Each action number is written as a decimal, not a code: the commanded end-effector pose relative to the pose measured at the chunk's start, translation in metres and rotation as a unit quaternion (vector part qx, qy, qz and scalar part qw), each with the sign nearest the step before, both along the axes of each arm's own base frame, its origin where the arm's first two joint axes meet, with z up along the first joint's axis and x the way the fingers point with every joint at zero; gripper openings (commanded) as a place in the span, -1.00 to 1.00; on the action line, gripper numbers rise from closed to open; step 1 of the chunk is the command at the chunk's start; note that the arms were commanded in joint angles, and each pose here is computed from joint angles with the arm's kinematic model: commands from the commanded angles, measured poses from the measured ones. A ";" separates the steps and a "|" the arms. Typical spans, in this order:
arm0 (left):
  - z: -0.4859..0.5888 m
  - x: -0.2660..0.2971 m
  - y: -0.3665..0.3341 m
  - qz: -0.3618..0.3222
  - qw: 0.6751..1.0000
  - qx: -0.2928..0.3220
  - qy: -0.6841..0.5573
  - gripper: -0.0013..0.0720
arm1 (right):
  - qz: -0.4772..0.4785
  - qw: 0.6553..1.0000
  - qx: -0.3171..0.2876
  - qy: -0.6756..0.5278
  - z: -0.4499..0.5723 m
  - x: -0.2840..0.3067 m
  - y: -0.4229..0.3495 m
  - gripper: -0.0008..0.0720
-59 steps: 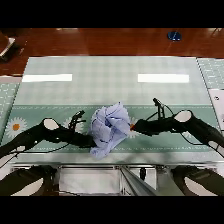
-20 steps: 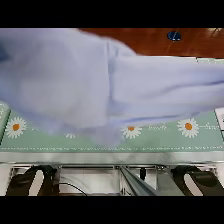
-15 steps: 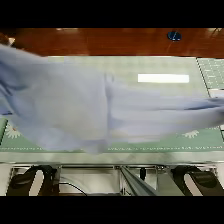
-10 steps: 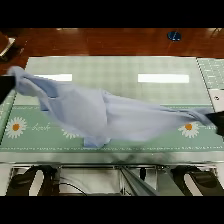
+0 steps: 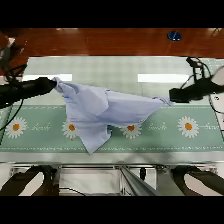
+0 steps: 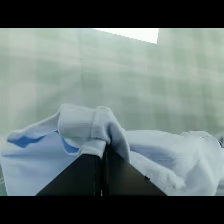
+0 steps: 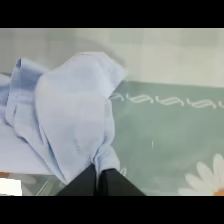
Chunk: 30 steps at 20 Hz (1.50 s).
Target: Fold the shirts.
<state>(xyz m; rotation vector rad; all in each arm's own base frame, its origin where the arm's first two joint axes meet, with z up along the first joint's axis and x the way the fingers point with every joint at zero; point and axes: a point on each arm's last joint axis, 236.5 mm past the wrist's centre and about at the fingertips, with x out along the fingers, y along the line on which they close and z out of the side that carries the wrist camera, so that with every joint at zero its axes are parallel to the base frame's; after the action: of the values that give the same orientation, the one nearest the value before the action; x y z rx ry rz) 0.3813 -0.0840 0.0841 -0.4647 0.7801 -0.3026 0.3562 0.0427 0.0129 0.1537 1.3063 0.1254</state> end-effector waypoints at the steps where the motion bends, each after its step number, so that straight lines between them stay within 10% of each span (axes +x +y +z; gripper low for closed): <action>1: -0.041 0.037 -0.004 0.027 1.000 0.016 0.002 -0.89 | -0.020 0.999 0.039 0.004 -0.042 0.069 0.015 -0.93; 4: -0.053 0.052 -0.006 0.044 0.999 0.004 0.007 -0.77 | -0.040 0.994 0.097 -0.033 -0.036 0.127 0.036 -0.93; 5: -0.056 0.054 -0.007 0.044 0.999 0.002 0.010 -0.24 | -0.047 0.991 0.119 -0.045 -0.030 0.143 0.044 -0.75; 6: -0.058 0.054 -0.010 0.038 0.999 0.001 0.017 0.42 | -0.051 0.988 0.135 -0.055 -0.024 0.155 0.049 -0.12; 7: -0.060 0.050 -0.011 0.025 0.999 0.002 0.028 0.42 | -0.046 0.987 0.143 -0.060 -0.019 0.161 0.051 0.15; 15: -0.095 -0.084 0.092 0.026 0.952 -0.028 0.304 0.41 | -0.100 0.992 0.079 0.026 -0.006 0.069 -0.086 0.14; 21: -0.159 -0.123 0.013 0.013 0.929 -0.162 0.332 0.41 | -0.129 0.969 0.195 0.072 -0.089 -0.025 -0.006 0.14; 28: -0.183 -0.099 -0.036 0.000 0.950 -0.116 0.288 0.40 | -0.084 0.973 0.200 0.083 -0.109 -0.039 0.054 0.14; 29: -0.189 -0.104 -0.042 -0.007 0.947 -0.116 0.300 0.18 | -0.079 0.972 0.202 0.089 -0.111 -0.041 0.062 0.14; 30: -0.193 -0.107 -0.044 -0.011 0.943 -0.117 0.311 -0.49 | -0.074 0.971 0.205 0.096 -0.113 -0.043 0.069 0.14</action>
<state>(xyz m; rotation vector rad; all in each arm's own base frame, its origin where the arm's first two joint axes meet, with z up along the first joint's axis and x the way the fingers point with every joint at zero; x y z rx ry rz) 0.2748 -0.1148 -0.0960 -0.8100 1.3594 -0.2717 0.3164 0.0898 -0.0944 0.6278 1.4330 0.2339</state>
